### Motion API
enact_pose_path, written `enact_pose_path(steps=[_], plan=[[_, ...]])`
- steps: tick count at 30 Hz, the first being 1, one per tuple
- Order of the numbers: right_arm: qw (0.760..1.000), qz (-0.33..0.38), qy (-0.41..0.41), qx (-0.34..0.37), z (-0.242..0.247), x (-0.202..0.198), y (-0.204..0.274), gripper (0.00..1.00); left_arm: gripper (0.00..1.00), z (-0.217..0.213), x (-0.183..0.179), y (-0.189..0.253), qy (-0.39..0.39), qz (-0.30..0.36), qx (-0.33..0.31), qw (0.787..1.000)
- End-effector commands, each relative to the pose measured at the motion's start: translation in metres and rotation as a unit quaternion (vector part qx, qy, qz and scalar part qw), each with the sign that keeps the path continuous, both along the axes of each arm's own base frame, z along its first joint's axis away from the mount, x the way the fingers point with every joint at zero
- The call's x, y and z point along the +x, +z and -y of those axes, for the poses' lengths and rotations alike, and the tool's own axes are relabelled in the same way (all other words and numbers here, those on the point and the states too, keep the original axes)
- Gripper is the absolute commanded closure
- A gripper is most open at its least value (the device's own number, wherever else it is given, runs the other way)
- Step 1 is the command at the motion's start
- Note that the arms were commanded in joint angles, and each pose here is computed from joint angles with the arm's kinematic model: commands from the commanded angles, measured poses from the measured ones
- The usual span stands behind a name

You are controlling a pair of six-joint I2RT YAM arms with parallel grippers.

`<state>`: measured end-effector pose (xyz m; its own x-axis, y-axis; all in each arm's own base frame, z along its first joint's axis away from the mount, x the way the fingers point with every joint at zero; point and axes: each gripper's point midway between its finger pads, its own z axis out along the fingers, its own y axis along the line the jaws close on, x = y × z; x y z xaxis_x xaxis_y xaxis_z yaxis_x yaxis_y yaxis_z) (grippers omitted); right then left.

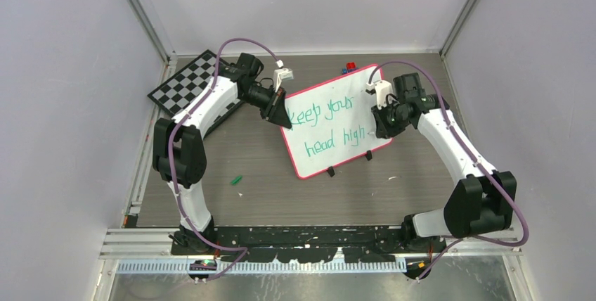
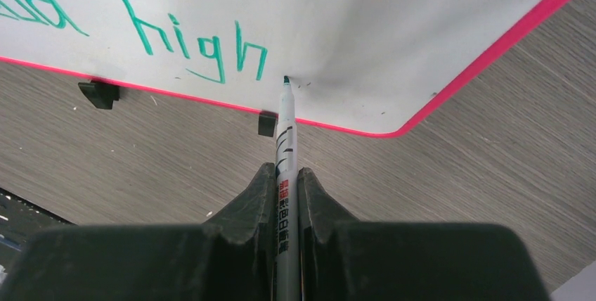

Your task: Write a sentence on the whiteboard

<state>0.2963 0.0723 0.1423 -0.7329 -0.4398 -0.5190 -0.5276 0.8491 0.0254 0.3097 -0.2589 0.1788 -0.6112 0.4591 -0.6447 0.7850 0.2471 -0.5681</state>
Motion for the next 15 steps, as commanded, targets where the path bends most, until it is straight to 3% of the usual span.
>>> enact_pose_path(steps=[1,12,15], plan=[[1.000,0.023,-0.005,0.004,-0.002,0.019,0.003,1.00,1.00,-0.002,0.001,-0.014,-0.012,0.030,0.032,0.999],[1.000,0.025,0.002,0.011,-0.005,0.015,0.013,1.00,1.00,-0.001,0.002,-0.013,-0.009,0.029,0.032,0.999],[0.999,0.020,0.030,0.037,-0.015,0.002,0.028,1.00,0.79,0.000,0.002,-0.007,-0.005,0.030,0.028,0.999]])
